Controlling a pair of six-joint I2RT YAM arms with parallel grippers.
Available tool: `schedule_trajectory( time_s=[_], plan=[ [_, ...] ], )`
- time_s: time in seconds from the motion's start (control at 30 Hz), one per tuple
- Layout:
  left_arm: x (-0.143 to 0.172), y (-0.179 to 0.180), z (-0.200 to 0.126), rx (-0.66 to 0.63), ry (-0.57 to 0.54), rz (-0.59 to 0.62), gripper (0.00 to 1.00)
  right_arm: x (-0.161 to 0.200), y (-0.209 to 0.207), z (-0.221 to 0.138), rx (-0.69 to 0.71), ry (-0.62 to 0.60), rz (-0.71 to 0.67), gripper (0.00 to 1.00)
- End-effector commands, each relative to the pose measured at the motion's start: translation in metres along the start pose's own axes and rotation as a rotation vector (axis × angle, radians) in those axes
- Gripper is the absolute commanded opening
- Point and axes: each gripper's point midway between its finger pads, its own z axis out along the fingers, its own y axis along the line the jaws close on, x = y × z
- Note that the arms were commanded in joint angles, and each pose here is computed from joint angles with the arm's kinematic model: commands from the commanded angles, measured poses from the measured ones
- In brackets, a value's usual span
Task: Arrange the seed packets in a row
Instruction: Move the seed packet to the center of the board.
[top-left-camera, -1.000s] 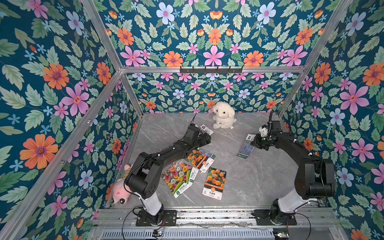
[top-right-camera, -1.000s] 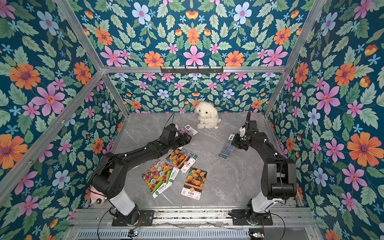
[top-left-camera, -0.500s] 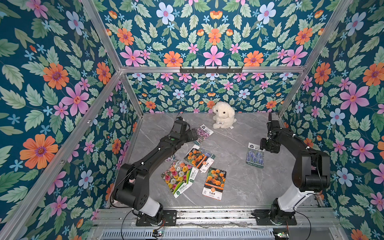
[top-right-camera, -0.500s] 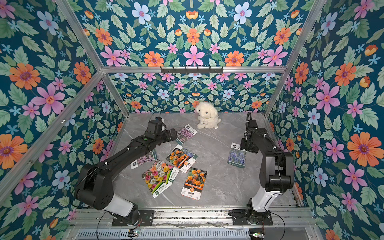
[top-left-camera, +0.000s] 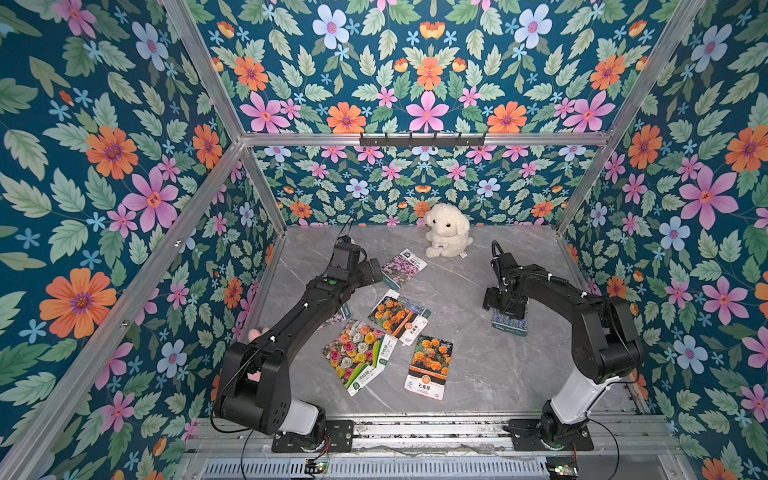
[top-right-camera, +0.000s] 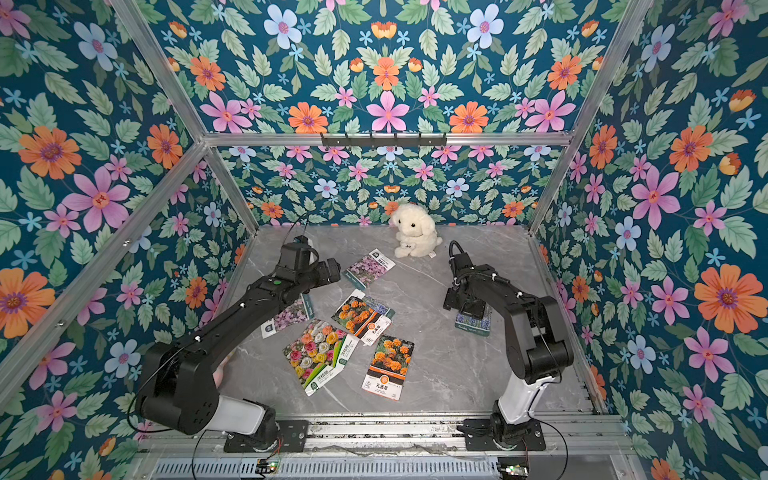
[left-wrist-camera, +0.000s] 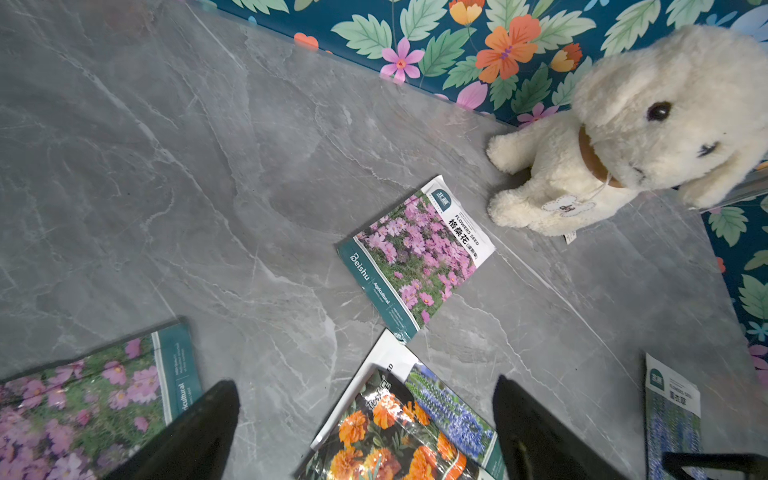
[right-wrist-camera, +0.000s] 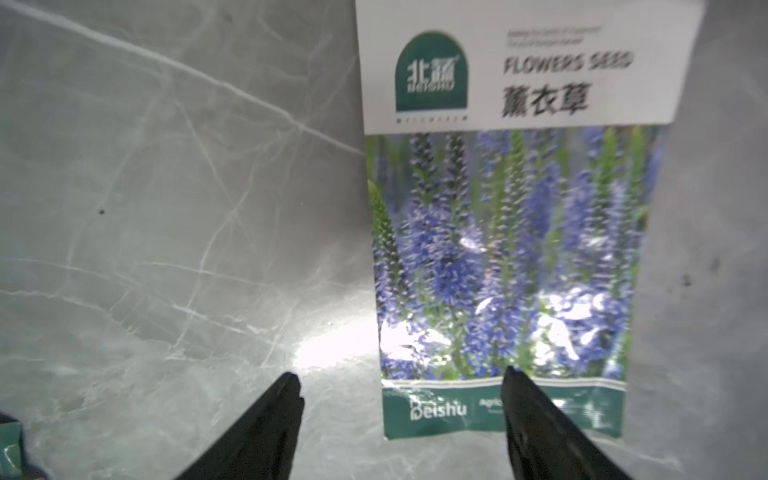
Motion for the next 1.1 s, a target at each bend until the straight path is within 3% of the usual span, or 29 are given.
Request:
schedule_trajectory(
  time_s=[0.0, 0.33, 0.4, 0.73, 1.07],
  plan=[
    [0.001, 0.005, -0.002, -0.01, 0.006, 0.005, 0.99, -0.001, 0.009, 0.009, -0.028, 0.018, 0.073, 0.77],
    [-0.004, 0.008, -0.001, -0.011, 0.0, -0.014, 1.0, 0.002, -0.023, 0.035, 0.017, 0.091, 0.08, 0.73],
    [-0.005, 0.008, 0.0, -0.011, -0.001, -0.015, 1.0, 0.0, -0.033, 0.039, 0.012, 0.112, 0.069, 0.58],
    [-0.01, 0.013, -0.005, -0.03, -0.015, -0.022, 1.0, -0.024, -0.095, 0.042, 0.077, 0.156, -0.005, 0.61],
    [-0.012, 0.012, -0.007, -0.022, -0.016, -0.026, 1.0, -0.054, -0.144, 0.021, 0.202, 0.037, 0.057, 0.62]
  ],
)
